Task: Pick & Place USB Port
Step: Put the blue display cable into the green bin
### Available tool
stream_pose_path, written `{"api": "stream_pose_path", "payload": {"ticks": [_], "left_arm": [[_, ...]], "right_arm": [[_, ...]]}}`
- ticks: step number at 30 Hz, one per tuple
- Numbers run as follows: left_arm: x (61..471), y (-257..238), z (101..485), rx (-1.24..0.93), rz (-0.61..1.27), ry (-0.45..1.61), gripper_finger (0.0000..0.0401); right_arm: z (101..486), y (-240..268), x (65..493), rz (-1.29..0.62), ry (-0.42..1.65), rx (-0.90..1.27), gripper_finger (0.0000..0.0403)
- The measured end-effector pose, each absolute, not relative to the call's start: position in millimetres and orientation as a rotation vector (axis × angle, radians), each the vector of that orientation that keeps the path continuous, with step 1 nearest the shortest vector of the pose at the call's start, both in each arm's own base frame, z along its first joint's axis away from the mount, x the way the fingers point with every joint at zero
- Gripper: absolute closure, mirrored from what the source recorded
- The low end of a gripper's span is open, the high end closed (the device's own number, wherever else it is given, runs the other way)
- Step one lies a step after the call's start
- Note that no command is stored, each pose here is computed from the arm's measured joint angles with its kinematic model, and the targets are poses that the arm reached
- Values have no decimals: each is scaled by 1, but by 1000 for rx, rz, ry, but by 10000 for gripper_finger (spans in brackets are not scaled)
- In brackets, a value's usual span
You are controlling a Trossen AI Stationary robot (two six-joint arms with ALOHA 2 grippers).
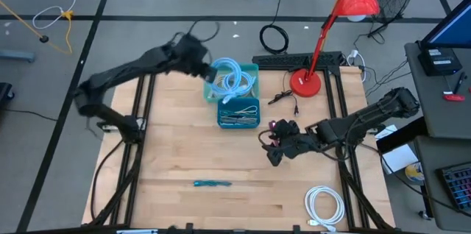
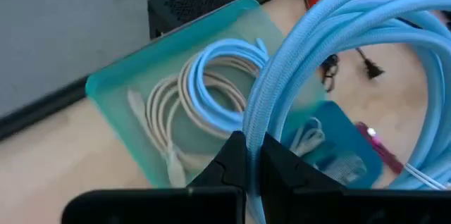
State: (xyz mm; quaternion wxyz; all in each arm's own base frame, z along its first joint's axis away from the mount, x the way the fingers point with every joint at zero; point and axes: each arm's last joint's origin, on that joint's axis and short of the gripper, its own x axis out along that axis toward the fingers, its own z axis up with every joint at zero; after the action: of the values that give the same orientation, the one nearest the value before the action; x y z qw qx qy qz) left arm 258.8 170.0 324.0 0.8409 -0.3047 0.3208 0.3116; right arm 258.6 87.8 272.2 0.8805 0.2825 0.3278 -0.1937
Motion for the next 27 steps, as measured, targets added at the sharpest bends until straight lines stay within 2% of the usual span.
{"api": "stream_pose_path", "payload": {"ticks": [8,13,19,27], "left_arm": [[290,238,287,-627,544,840,389],[279,269,275,-576,532,953,389],[254,295,267,-553,561,994,389],[256,299,263,-446,525,1025,389]], "right_arm": [[275,78,264,-369,680,590,165],[275,79,263,-372,681,603,165],[275,81,262,-373,683,618,165],[275,77,264,-392,675,633,165]]}}
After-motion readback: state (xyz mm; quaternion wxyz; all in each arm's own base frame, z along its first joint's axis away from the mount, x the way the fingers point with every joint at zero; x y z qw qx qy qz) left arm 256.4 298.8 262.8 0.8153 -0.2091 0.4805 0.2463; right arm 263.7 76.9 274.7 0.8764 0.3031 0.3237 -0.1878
